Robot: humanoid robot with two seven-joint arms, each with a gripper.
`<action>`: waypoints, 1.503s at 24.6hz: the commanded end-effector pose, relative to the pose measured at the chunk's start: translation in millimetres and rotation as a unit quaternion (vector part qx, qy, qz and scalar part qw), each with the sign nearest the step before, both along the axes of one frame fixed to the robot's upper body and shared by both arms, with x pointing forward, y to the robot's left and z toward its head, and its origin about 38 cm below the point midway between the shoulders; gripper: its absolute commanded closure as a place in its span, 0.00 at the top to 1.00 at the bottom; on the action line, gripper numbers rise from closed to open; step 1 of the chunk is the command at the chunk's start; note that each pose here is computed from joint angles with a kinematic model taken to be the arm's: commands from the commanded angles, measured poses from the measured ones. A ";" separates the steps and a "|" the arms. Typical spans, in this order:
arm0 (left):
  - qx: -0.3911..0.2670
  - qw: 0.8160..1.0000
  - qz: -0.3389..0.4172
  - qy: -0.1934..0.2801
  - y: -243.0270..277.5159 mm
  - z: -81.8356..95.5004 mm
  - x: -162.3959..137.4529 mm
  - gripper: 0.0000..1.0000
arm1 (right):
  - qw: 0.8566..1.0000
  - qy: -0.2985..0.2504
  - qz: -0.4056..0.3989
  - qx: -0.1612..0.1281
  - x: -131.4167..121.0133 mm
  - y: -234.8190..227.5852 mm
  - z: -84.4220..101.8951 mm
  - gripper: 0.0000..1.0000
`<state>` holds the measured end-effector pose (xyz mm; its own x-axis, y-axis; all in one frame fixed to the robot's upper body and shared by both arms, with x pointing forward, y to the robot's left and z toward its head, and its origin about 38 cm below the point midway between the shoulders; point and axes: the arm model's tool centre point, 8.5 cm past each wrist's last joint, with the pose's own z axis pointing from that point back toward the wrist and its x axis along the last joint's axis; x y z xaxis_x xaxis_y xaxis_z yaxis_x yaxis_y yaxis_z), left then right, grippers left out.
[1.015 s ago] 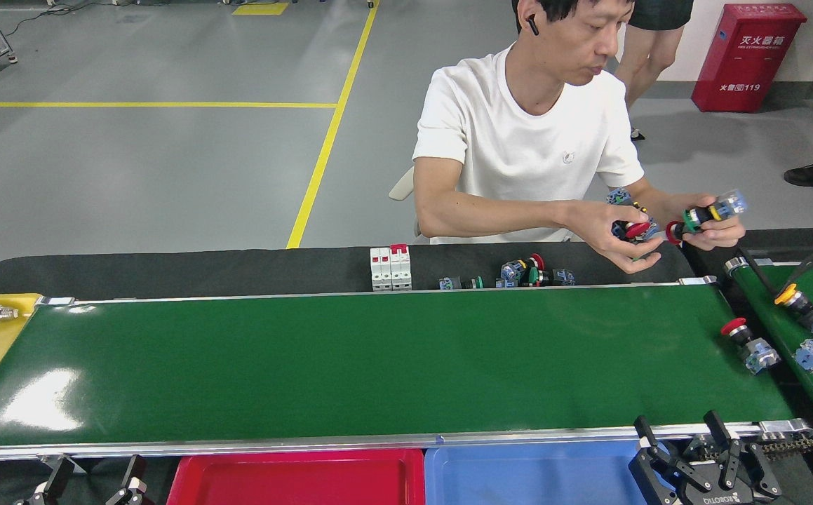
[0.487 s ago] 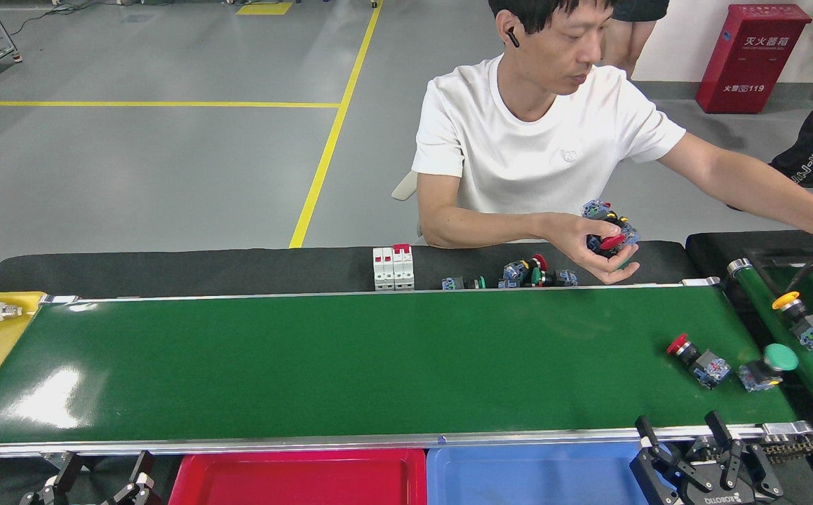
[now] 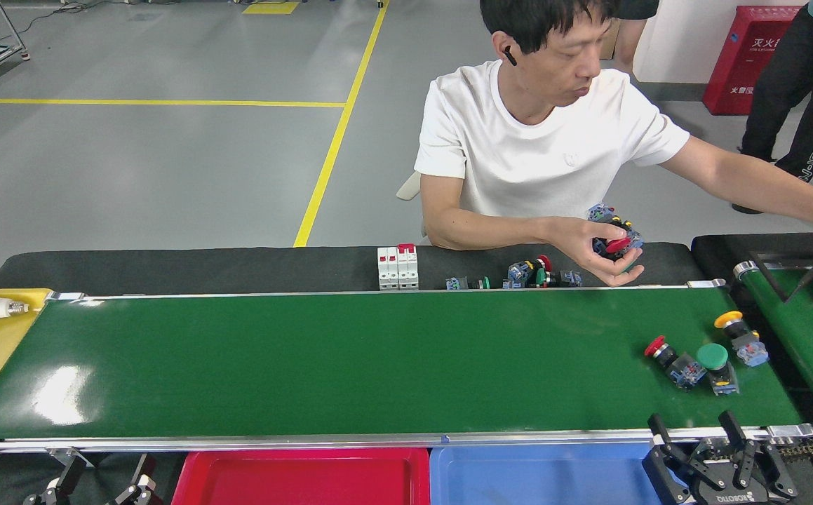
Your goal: Pick switch part from conveyor to tray
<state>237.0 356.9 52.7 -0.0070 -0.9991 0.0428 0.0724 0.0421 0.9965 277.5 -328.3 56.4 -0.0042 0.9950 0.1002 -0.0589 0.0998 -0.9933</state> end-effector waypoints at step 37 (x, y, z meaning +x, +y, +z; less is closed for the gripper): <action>0.030 0.999 -0.028 -0.017 -28.1 5.0 32.5 1.00 | 0.997 0.046 0.045 -0.032 116.0 42.8 -12.7 0.98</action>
